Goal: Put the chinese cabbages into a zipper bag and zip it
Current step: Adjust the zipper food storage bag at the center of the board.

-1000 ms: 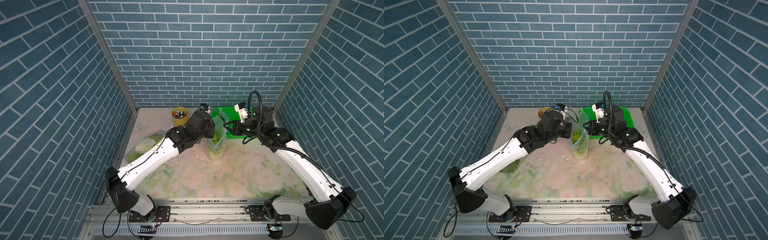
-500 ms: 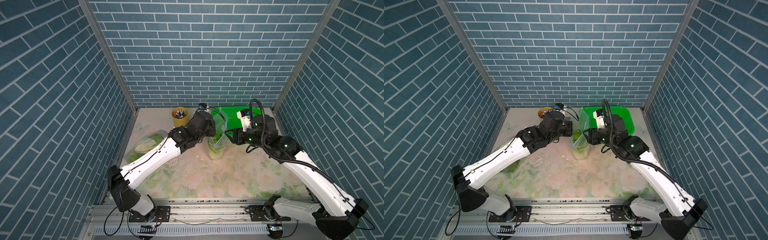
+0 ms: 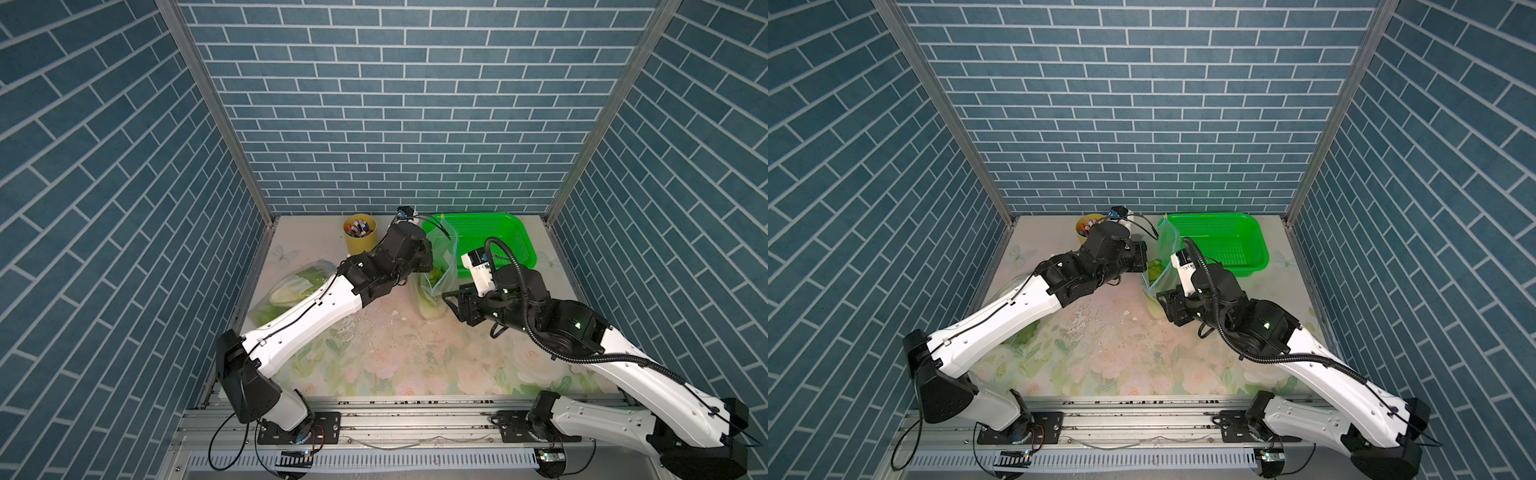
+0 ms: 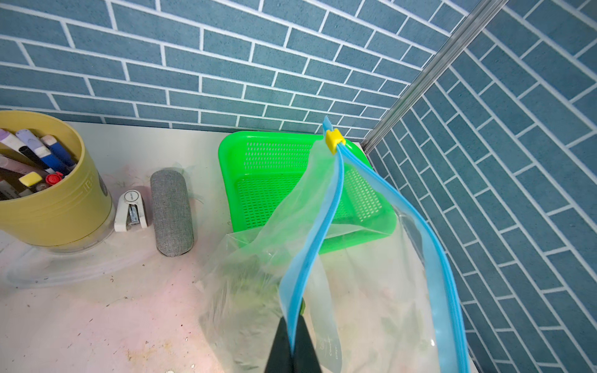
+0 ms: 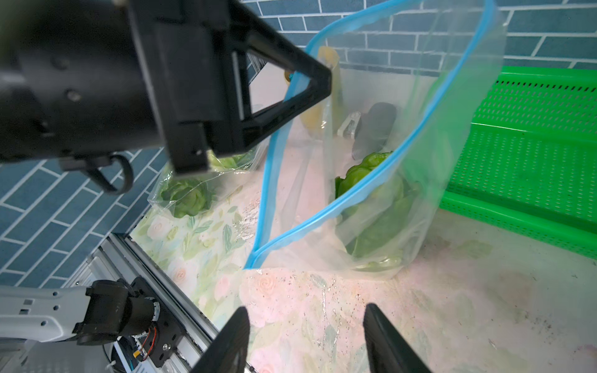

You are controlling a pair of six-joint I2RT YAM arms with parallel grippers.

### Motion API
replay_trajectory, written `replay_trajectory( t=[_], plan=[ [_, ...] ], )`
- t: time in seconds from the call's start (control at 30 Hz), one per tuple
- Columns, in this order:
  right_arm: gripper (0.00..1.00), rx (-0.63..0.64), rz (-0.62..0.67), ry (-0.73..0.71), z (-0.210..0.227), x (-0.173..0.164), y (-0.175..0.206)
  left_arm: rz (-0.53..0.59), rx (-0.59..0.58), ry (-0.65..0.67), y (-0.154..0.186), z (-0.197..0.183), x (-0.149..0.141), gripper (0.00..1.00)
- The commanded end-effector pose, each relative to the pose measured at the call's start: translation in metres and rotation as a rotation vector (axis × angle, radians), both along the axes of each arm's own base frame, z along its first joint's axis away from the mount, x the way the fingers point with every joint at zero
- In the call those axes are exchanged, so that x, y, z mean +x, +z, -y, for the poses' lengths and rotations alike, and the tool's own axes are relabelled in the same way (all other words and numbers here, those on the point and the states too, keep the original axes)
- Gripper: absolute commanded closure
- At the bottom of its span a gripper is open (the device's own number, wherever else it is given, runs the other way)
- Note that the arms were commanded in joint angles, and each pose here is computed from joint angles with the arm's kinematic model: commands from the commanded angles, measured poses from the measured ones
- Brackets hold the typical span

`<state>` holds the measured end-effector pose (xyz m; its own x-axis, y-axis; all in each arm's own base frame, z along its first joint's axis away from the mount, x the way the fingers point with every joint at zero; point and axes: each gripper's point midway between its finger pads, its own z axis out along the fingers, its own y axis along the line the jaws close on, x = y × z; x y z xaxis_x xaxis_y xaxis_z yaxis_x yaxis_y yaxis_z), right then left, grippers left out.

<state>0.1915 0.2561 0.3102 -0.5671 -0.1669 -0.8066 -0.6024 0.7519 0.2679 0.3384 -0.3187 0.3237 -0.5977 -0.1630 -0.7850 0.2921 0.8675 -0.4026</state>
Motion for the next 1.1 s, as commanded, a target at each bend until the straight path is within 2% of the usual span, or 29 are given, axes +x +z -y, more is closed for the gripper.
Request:
replay_trajectory(
  t=[0.0,0.23,0.3,0.47,0.67,0.93,1.07],
  plan=[
    [0.42,-0.058,0.038,-0.054,-0.001,0.001,-0.003,-0.009,-0.017,0.004,-0.005,0.005,0.005,1.0],
    [0.41,-0.124,0.042,-0.06,-0.026,0.007,-0.017,-0.011,-0.034,-0.005,-0.002,0.01,0.007,1.0],
    [0.43,-0.155,0.068,-0.119,-0.022,0.018,-0.02,-0.012,-0.035,-0.003,-0.003,0.01,0.007,1.0],
    [0.49,-0.174,0.12,-0.145,-0.026,0.029,-0.016,-0.013,-0.04,-0.004,-0.003,0.012,0.008,1.0],
    [0.65,-0.18,0.172,-0.171,-0.029,0.04,-0.012,-0.015,-0.051,-0.005,-0.003,0.012,0.008,1.0],
    [1.0,-0.199,0.219,-0.168,-0.03,0.045,-0.003,0.001,-0.049,0.011,0.0,0.009,0.008,1.0],
    [1.0,-0.218,0.249,-0.154,-0.029,0.047,0.004,0.02,-0.043,0.038,0.004,0.001,0.01,1.0]
  ],
)
